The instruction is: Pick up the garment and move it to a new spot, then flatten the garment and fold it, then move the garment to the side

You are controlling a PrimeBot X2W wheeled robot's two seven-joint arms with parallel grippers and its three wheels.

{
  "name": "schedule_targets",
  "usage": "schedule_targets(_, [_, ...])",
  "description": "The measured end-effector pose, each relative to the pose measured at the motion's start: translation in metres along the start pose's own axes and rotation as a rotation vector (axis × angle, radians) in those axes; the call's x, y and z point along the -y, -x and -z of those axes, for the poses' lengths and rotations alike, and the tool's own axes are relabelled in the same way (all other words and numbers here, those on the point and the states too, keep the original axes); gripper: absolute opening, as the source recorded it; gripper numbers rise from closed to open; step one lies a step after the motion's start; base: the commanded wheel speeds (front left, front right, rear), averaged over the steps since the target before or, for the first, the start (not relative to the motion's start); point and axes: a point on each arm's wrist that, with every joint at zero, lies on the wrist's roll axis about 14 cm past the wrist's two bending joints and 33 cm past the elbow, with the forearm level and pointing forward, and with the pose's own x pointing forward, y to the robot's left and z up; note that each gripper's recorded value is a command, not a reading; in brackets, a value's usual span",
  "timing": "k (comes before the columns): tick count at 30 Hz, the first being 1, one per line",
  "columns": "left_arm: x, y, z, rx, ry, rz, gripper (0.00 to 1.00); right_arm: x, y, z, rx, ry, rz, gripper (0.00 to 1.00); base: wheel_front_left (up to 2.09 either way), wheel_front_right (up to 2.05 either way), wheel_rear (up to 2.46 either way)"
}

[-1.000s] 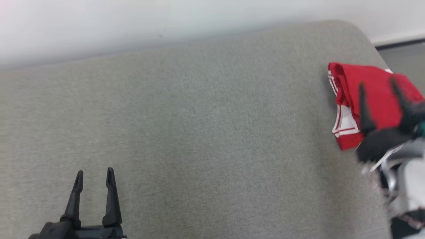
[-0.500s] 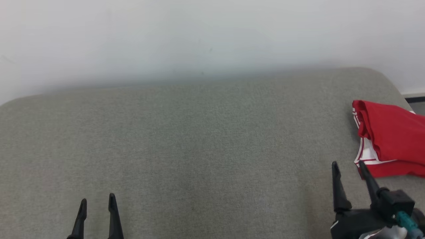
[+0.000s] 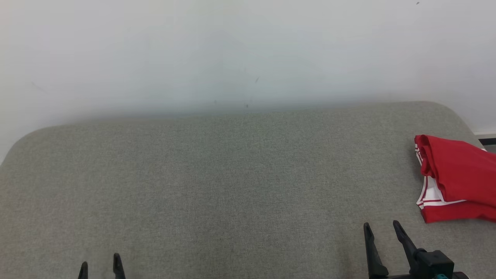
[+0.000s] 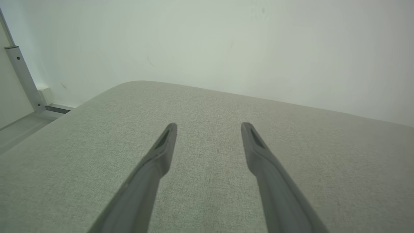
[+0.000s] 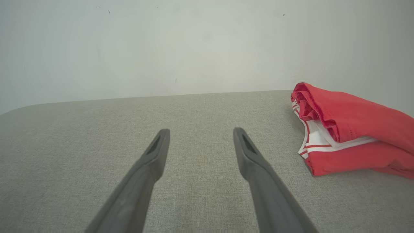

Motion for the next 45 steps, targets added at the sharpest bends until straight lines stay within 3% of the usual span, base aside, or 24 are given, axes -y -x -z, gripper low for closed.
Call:
schedule_targets(33, [-0.011, 0.006, 0.018, -0.058, 0.003, -0.021, 1.00, -0.011, 0.000, 0.010, -0.022, -0.046, -0.027, 1.00, 0.00, 0.00, 0.00])
schedule_targets(34, [-0.011, 0.007, 0.020, -0.066, 0.003, -0.021, 0.00, -0.011, 0.001, 0.014, -0.034, -0.046, -0.026, 0.00, 0.00, 0.00, 0.00])
schedule_targets(40, [-0.013, 0.013, 0.037, -0.125, 0.012, -0.031, 0.00, -0.010, 0.009, 0.034, -0.100, -0.056, -0.018, 0.00, 0.00, 0.00, 0.00])
schedule_targets(45, [-0.017, 0.013, 0.042, -0.154, 0.096, -0.060, 0.00, -0.006, 0.008, 0.037, -0.116, -0.152, 0.007, 0.00, 0.00, 0.00, 0.00])
